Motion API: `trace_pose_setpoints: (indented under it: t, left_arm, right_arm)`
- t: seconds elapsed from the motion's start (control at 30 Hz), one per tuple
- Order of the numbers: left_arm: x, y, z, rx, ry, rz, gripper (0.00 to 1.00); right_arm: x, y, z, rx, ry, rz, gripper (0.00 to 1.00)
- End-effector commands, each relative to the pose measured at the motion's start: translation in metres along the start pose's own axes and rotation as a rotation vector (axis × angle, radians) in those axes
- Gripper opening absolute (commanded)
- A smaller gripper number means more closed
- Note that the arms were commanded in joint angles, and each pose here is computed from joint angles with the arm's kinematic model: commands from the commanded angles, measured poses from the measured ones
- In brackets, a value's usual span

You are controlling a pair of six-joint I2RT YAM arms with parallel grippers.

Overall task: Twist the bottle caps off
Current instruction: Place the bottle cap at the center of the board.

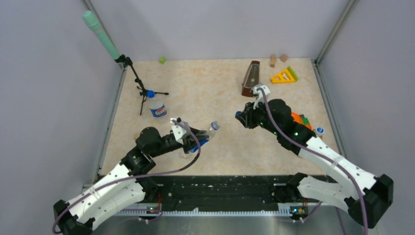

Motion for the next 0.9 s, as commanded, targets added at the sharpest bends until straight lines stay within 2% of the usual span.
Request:
trace_pose_setpoints:
  t: [0.0, 0.1, 0.27, 0.37, 0.47, 0.6, 0.87]
  left_arm:
    - [-0.077, 0.009, 0.026, -0.175, -0.008, -0.332, 0.0]
    - [-0.085, 0.006, 0.022, -0.144, 0.014, -0.321, 0.0]
    - [-0.055, -0.003, 0.014, -0.097, 0.092, -0.265, 0.0]
    - [-0.041, 0.001, 0.015, -0.118, 0.097, -0.271, 0.0]
    - [-0.041, 0.008, 0.014, -0.136, 0.091, -0.284, 0.0]
    - [-0.041, 0.017, 0.013, -0.149, 0.073, -0.271, 0.0]
    - [-0.034, 0.029, 0.018, -0.211, 0.075, -0.246, 0.0]
  right_arm:
    - [0.018, -0.02, -0.044, 0.291, -0.093, 0.119, 0.0]
    - [0.029, -0.039, -0.053, 0.341, -0.106, 0.152, 0.0]
    - [0.039, -0.07, -0.071, 0.418, -0.123, 0.19, 0.0]
    - [0.05, -0.089, -0.087, 0.466, -0.143, 0.22, 0.0]
    - [0.057, -0.103, -0.111, 0.543, -0.184, 0.237, 0.0]
    - [0.067, -0.124, -0.128, 0.56, -0.222, 0.249, 0.0]
    - [0.089, -0.146, -0.16, 0.671, -0.242, 0.3, 0.0]
Point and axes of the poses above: each gripper's point midway between its finger pads, its own y axis back along the fingers, its own z axis along the line the jaws close on, x = y × z, the point moved 1 cm from there along y, back along the fingers
